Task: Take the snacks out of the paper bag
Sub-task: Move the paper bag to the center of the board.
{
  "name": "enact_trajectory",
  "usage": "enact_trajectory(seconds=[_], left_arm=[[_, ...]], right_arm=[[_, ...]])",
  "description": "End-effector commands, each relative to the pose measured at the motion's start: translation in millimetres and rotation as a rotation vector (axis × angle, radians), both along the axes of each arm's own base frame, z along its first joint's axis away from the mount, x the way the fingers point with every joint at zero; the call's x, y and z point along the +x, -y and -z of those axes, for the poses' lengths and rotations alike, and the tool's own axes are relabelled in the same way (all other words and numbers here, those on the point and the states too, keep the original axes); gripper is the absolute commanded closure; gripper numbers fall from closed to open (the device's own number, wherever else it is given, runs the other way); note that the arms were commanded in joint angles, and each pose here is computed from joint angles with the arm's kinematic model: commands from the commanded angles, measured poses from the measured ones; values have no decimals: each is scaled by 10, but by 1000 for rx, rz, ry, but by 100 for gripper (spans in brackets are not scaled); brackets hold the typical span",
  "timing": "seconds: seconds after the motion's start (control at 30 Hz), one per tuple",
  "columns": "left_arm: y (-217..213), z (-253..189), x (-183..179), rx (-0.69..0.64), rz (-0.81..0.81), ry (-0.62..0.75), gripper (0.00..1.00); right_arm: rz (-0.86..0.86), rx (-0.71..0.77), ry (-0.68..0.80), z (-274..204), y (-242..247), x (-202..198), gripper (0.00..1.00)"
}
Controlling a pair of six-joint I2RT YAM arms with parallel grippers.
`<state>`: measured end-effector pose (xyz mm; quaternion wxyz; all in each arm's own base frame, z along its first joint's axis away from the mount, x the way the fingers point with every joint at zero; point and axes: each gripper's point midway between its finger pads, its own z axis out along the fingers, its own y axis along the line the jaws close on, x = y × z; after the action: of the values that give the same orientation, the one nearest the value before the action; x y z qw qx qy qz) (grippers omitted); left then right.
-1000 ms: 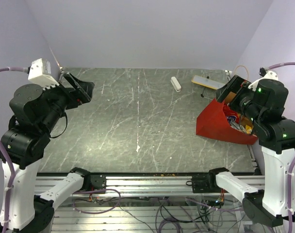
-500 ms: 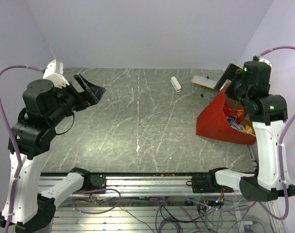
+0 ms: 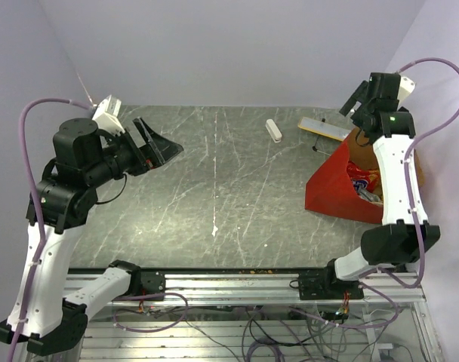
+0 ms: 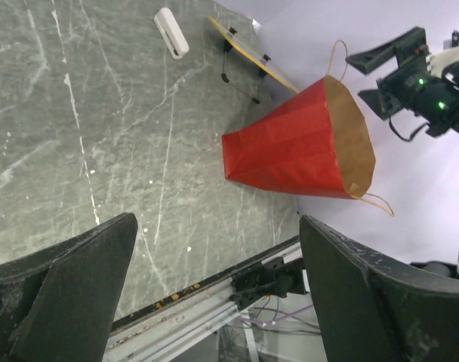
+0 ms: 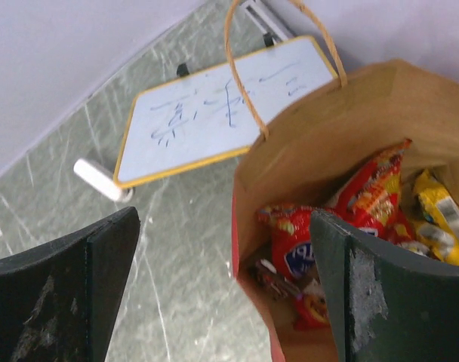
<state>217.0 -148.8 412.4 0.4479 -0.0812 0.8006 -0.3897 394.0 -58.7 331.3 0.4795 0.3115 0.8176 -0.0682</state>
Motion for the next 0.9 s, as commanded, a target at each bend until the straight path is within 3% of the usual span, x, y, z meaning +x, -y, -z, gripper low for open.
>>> enact_trajectory(seconds=[0.0,0.43,0.57,0.7,0.87], left_arm=[[116,-153,95,-7,70,44,0],[-39,-419,773,264,-34,154,1],[60,-364,937,328,-22,157,1],[170,-267,1031,360,4,142,0],[144,-262,970,350,-5,126,0]], right_arm=[[62,-41,115,-63,280,386,7],[62,-76,55,626,714,1002,33],[45,-67,38,756,720,1111,50],[12,-13,64,773,623,1200,80],[-70,9,114,544,479,1224,100]])
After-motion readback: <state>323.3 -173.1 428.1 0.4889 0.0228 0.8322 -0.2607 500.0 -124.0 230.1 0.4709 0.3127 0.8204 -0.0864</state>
